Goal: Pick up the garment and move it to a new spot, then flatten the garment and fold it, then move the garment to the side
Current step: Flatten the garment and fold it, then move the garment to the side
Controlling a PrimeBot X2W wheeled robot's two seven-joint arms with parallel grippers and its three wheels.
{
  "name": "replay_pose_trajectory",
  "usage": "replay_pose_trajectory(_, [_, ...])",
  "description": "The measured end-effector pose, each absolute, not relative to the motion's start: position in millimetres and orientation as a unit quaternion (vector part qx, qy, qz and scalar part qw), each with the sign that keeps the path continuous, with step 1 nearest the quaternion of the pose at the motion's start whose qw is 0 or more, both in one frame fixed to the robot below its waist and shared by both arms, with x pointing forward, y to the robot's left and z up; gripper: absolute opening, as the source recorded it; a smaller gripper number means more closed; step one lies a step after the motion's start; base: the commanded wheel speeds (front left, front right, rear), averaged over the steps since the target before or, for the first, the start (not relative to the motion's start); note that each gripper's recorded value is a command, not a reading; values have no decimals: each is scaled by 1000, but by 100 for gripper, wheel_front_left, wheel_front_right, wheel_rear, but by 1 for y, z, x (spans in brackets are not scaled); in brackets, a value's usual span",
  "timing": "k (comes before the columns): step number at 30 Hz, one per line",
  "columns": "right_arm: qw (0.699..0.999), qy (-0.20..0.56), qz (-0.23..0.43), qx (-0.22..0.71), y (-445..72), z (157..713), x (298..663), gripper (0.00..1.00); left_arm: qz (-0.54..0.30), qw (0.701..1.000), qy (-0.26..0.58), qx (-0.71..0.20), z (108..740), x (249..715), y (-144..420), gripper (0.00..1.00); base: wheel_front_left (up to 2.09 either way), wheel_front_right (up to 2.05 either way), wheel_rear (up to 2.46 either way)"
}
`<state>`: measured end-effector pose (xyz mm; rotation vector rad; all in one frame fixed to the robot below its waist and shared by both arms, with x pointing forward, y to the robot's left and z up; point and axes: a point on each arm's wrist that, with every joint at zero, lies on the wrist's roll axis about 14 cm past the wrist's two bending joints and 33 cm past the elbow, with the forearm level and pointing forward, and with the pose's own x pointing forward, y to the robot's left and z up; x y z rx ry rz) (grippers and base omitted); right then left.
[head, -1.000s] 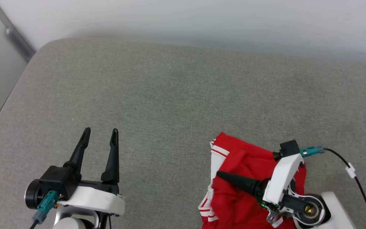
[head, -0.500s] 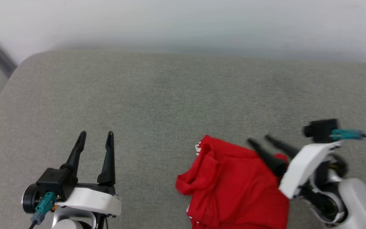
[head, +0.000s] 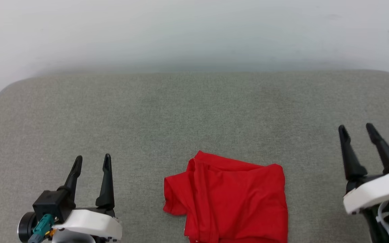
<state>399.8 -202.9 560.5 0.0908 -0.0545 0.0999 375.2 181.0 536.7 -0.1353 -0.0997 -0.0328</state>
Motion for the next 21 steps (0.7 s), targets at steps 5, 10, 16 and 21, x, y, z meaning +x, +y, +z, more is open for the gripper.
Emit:
replay_pose_trajectory(5, [997,-37,50,50,-196,560,375,100,-13,997,-47,-67,535,367,182,100,0,0,0])
replay_pose_trajectory(10, [997,-21,50,56,-189,549,356,100,-6,997,-41,-67,529,358,185,100,0,0,0])
replay_pose_trajectory(16, [997,-23,48,59,-186,553,347,100,-8,997,-38,-70,527,355,182,100,0,0,0])
replay_pose_trajectory(21, [997,-21,48,60,-185,555,346,100,-11,997,-37,-66,525,356,180,100,0,0,0])
